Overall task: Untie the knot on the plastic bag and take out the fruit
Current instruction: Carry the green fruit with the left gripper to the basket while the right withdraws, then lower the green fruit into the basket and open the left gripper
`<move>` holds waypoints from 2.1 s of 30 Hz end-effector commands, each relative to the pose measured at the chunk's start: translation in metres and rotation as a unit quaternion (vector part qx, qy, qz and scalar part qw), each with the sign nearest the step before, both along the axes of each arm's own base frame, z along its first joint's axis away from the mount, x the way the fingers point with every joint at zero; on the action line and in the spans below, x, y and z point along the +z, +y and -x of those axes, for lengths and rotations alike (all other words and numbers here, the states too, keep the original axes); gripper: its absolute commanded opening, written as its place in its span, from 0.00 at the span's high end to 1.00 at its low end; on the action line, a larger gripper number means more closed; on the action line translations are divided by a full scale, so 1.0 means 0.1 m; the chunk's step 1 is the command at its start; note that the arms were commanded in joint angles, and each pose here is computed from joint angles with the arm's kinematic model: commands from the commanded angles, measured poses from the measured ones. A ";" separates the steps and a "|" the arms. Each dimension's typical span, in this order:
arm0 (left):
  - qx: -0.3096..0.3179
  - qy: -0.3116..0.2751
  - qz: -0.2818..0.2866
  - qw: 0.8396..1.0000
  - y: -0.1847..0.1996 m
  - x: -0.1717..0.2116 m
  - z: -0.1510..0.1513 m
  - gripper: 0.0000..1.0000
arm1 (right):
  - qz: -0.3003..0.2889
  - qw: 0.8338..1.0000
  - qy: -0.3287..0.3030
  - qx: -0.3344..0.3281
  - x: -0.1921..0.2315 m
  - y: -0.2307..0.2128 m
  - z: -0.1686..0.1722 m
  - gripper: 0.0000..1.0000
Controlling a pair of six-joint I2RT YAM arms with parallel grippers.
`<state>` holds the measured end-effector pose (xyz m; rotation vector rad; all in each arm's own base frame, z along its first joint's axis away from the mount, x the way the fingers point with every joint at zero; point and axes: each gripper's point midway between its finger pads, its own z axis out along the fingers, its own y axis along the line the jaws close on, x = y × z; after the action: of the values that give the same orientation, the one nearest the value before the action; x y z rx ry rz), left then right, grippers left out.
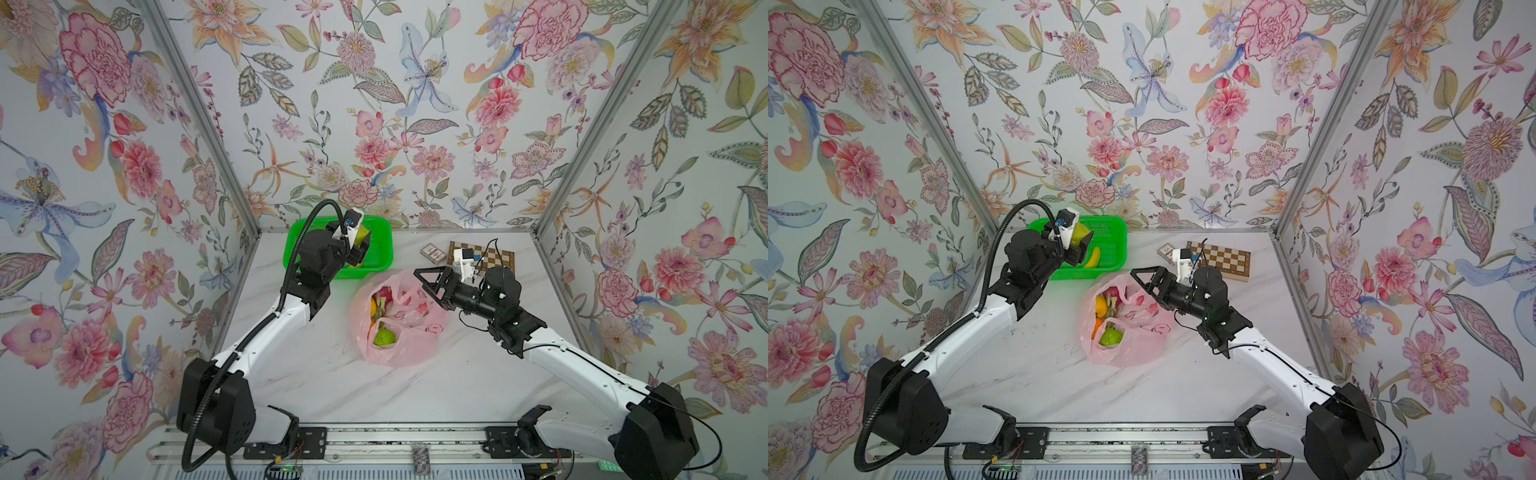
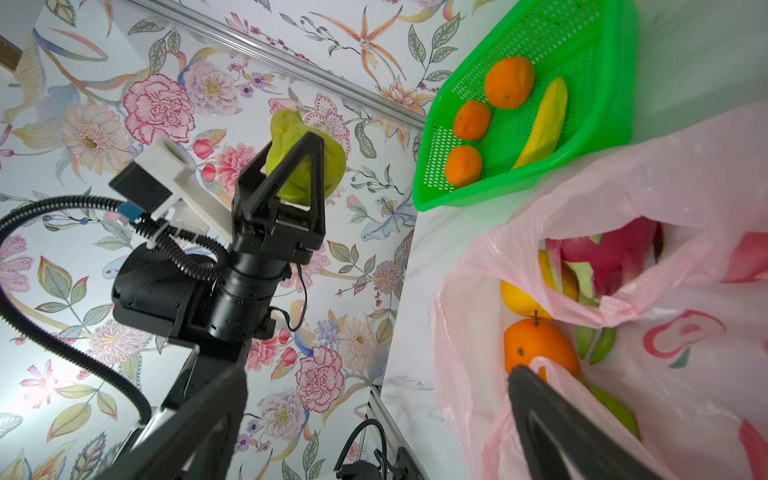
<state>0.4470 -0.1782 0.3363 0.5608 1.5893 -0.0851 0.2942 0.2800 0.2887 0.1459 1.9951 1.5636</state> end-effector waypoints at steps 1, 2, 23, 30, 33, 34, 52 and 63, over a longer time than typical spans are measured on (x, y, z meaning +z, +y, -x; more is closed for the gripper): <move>0.032 0.069 -0.007 0.997 0.16 -0.30 -0.25 0.47 | 0.020 1.000 -0.023 -0.003 0.11 -0.01 0.01 0.01; 0.045 0.078 -0.006 0.996 0.24 -0.32 -0.34 0.47 | 0.025 0.999 -0.025 -0.002 0.11 0.00 0.02 0.01; 0.182 0.327 0.017 0.927 1.07 -1.91 -1.58 0.51 | 0.248 0.959 -0.137 -0.006 0.29 0.35 0.29 0.01; 0.192 0.390 0.018 0.901 1.06 -2.33 -1.61 0.51 | 0.313 0.928 -0.203 0.000 0.40 0.50 0.37 0.01; 0.198 0.403 0.008 0.893 1.08 -2.47 -1.63 0.51 | 0.314 0.926 -0.210 0.009 0.42 0.55 0.41 0.01; 0.203 0.409 0.004 0.890 1.10 -2.53 -1.63 0.50 | 0.314 0.926 -0.211 0.011 0.42 0.55 0.42 0.01; 0.195 0.428 -0.005 0.883 1.08 -2.60 -1.61 0.15 | 0.302 0.928 -0.217 -0.005 0.43 0.44 0.52 0.01; 0.190 0.370 0.028 0.909 1.08 -1.67 -1.43 0.01 | 0.303 0.928 -0.218 -0.003 0.40 0.46 0.47 0.01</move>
<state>0.5956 -0.0696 0.1186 0.1776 2.4929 -0.0125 0.2437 0.3264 0.3311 -0.4052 2.0047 0.8206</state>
